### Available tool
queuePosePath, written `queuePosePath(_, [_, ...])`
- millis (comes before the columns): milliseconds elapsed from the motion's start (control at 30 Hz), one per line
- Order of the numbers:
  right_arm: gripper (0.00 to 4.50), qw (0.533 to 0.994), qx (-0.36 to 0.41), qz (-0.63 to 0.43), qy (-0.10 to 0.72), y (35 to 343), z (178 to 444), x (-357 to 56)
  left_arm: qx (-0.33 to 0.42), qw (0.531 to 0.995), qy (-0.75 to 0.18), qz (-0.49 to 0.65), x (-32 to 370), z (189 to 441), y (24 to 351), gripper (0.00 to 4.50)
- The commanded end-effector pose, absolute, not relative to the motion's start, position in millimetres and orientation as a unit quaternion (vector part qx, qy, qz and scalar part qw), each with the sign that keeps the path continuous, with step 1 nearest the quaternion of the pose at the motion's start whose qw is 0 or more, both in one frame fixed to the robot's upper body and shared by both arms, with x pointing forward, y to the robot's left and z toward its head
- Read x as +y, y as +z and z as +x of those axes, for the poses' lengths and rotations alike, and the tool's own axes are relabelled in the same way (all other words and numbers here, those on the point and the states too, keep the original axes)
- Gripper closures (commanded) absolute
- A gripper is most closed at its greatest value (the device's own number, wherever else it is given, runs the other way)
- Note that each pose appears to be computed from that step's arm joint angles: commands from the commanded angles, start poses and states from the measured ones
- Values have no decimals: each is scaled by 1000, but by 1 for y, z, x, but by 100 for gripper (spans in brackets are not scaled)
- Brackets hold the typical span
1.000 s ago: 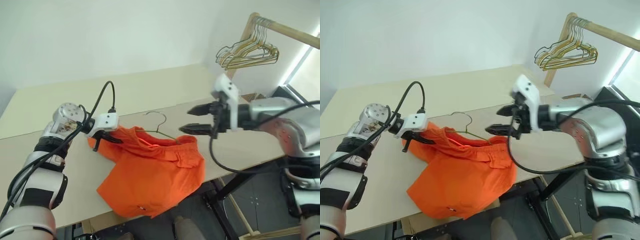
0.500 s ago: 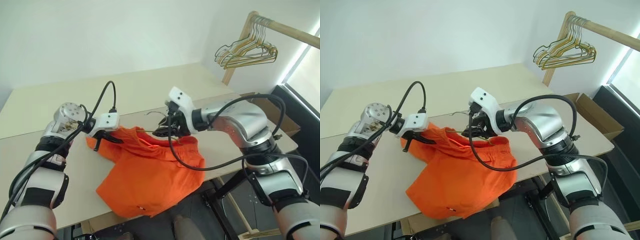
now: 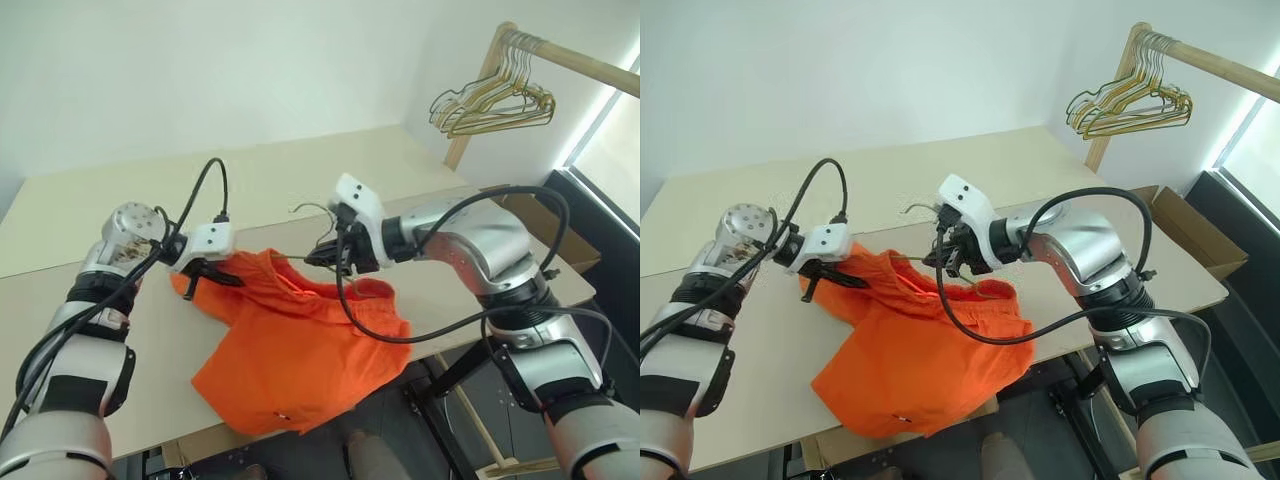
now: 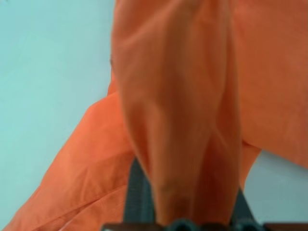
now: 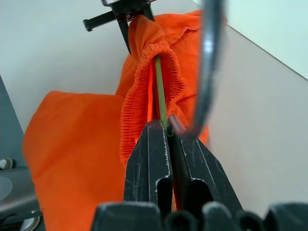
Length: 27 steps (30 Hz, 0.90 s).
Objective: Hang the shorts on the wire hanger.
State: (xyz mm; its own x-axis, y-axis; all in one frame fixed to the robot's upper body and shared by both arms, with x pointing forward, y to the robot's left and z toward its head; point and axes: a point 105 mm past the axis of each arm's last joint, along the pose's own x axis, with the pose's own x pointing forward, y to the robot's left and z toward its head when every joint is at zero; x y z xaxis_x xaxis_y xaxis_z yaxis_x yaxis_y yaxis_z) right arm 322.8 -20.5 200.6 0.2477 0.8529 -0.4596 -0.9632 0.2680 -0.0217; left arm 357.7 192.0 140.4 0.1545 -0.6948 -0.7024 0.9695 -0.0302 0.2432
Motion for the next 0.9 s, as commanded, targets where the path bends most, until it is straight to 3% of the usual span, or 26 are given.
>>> queuePosePath(33, [450, 774, 139, -156, 598, 221, 323, -23, 151, 678, -625, 356, 190, 358, 168, 281])
queuePosePath(200, [450, 768, 132, -164, 604, 225, 324, -30, 151, 697, -609, 346, 201, 360, 181, 110])
queuePosePath(333, [450, 765, 126, -171, 608, 228, 323, -35, 169, 709, -584, 357, 217, 363, 179, 5])
queuePosePath(367, [450, 764, 124, -174, 608, 229, 323, -36, 174, 709, -575, 369, 220, 365, 175, 2])
queuePosePath(600, [450, 763, 119, -179, 610, 233, 322, -38, 184, 692, -560, 416, 223, 369, 144, 2])
queuePosePath(767, [450, 763, 120, -184, 607, 234, 322, -42, 162, 709, -550, 411, 213, 379, 146, 120])
queuePosePath(900, [450, 764, 124, -187, 605, 233, 322, -45, 157, 711, -549, 411, 215, 380, 150, 254])
